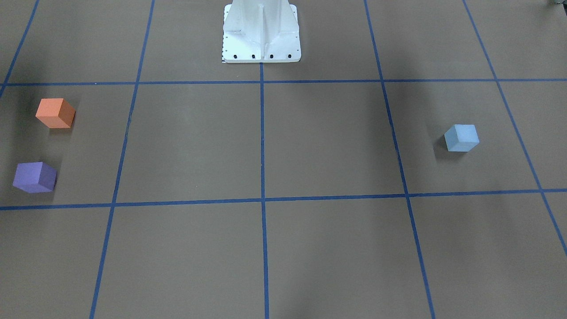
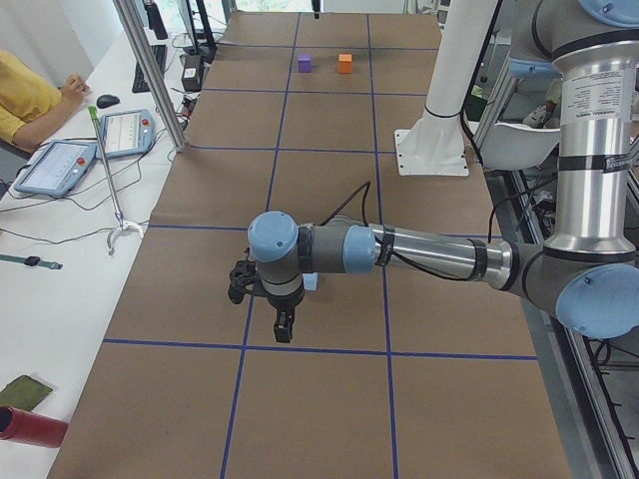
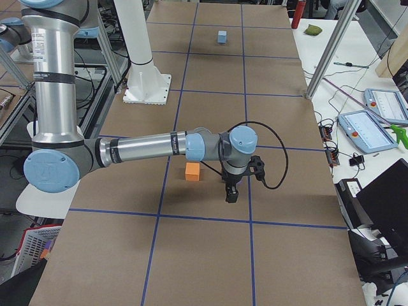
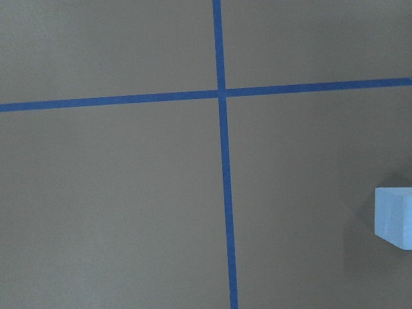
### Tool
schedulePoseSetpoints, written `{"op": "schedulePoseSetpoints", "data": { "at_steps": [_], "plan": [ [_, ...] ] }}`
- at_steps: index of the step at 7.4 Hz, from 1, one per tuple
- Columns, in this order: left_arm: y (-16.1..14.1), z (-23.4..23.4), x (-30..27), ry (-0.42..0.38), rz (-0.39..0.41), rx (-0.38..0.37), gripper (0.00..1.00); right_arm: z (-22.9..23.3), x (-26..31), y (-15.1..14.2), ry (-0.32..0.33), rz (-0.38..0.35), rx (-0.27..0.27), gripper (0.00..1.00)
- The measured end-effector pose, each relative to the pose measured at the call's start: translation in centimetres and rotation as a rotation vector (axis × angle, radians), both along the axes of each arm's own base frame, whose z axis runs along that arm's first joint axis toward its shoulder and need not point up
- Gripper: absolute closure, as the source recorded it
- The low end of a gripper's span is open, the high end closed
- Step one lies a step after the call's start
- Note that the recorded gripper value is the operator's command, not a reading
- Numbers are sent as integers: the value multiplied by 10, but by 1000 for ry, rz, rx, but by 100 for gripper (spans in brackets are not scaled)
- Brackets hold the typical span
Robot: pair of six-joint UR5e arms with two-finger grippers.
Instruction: Place blue block between orange and purple blocks
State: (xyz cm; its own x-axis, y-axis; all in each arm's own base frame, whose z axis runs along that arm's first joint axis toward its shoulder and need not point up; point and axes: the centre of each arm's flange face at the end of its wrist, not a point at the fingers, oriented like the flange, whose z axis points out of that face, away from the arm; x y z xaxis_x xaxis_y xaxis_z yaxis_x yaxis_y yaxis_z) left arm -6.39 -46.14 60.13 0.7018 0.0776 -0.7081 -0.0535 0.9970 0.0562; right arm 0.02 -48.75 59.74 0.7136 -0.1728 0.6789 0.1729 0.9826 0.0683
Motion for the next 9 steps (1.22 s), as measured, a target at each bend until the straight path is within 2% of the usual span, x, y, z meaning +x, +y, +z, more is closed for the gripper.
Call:
{"op": "schedulePoseSetpoints", "data": {
  "at_steps": [4, 6, 9],
  "plan": [
    [-11, -14, 50, 49, 59, 60, 0, -5, -4, 3, -56, -2, -5, 0],
    [-15, -27, 116, 78, 60, 41, 0, -9, -5, 3, -84, -4, -3, 0],
    [-9, -31, 198, 79, 91, 52, 0, -13, -8, 2, -101, -9, 3, 0]
  ]
}}
